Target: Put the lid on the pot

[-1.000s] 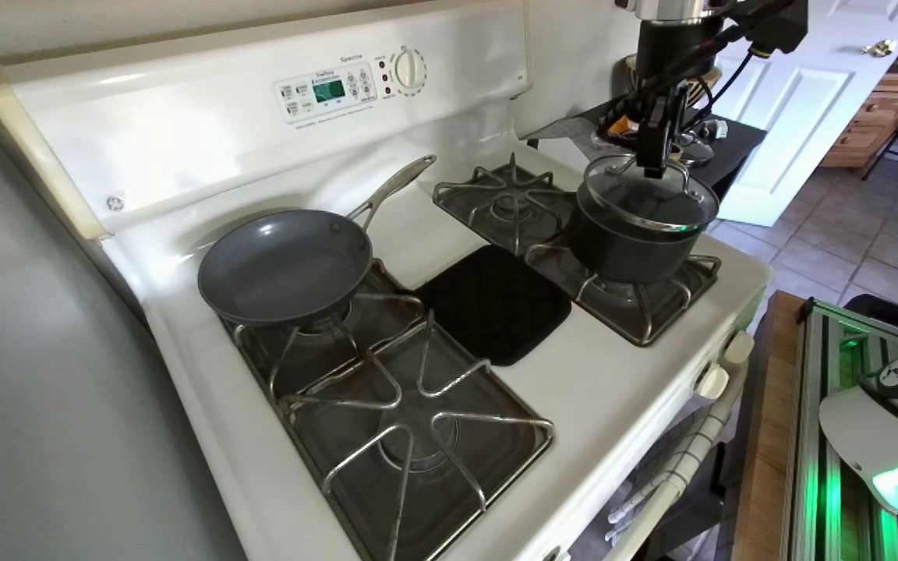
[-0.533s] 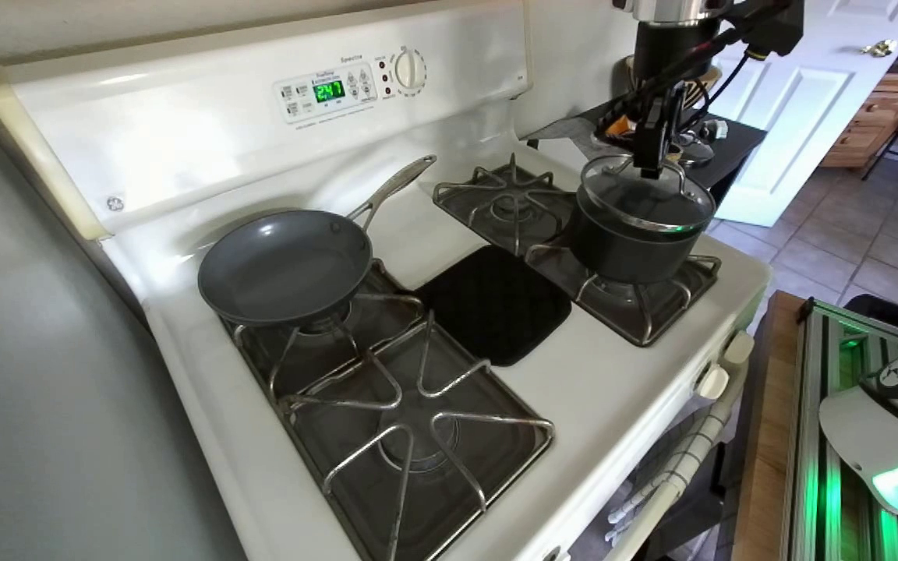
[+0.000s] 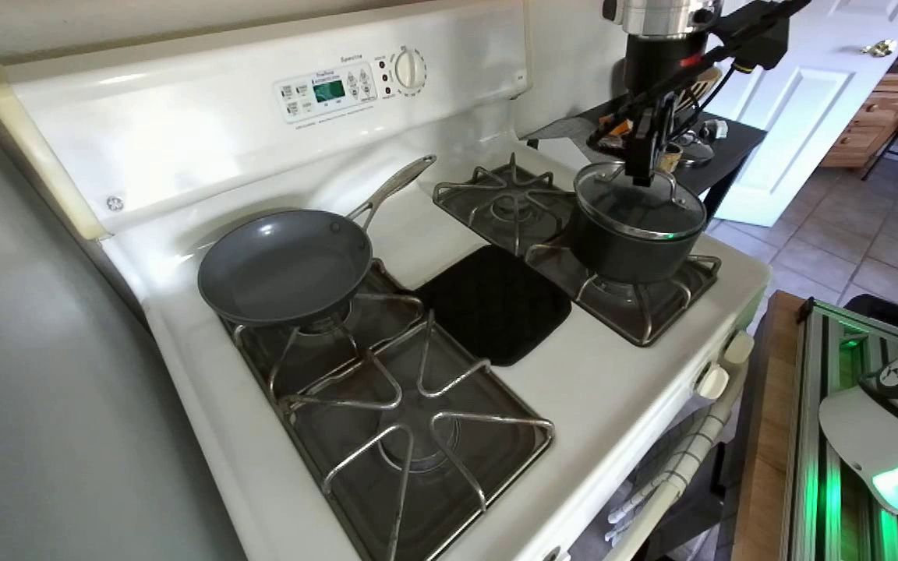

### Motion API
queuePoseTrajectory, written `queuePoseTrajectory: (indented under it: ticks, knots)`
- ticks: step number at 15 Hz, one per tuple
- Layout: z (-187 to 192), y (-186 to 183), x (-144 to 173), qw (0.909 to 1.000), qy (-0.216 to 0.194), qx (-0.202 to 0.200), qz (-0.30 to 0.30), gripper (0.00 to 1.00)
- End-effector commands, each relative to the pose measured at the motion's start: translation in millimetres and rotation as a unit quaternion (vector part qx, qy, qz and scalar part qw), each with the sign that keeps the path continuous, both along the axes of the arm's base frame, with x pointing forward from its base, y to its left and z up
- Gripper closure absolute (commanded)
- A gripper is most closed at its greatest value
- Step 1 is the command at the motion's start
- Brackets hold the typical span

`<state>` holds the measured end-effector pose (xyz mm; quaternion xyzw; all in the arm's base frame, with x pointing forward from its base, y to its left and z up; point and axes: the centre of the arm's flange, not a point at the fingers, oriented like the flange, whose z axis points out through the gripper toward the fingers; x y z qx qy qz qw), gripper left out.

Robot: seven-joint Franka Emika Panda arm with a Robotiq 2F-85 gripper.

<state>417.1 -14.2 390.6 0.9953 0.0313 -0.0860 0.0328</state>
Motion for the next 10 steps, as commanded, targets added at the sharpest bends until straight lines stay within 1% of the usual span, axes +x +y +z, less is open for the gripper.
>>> queuePoseTrajectory:
  ticks: [1, 3, 10]
  knots:
    - [-6.3, 3.2, -0.8, 0.9999, 0.000, -0.012, 0.006, 1.00]
    - [-7.5, 2.6, -0.6, 0.9998, 0.006, -0.019, 0.006, 1.00]
    - [-5.0, 0.1, -0.1, 0.9994, 0.002, -0.032, 0.010, 1.00]
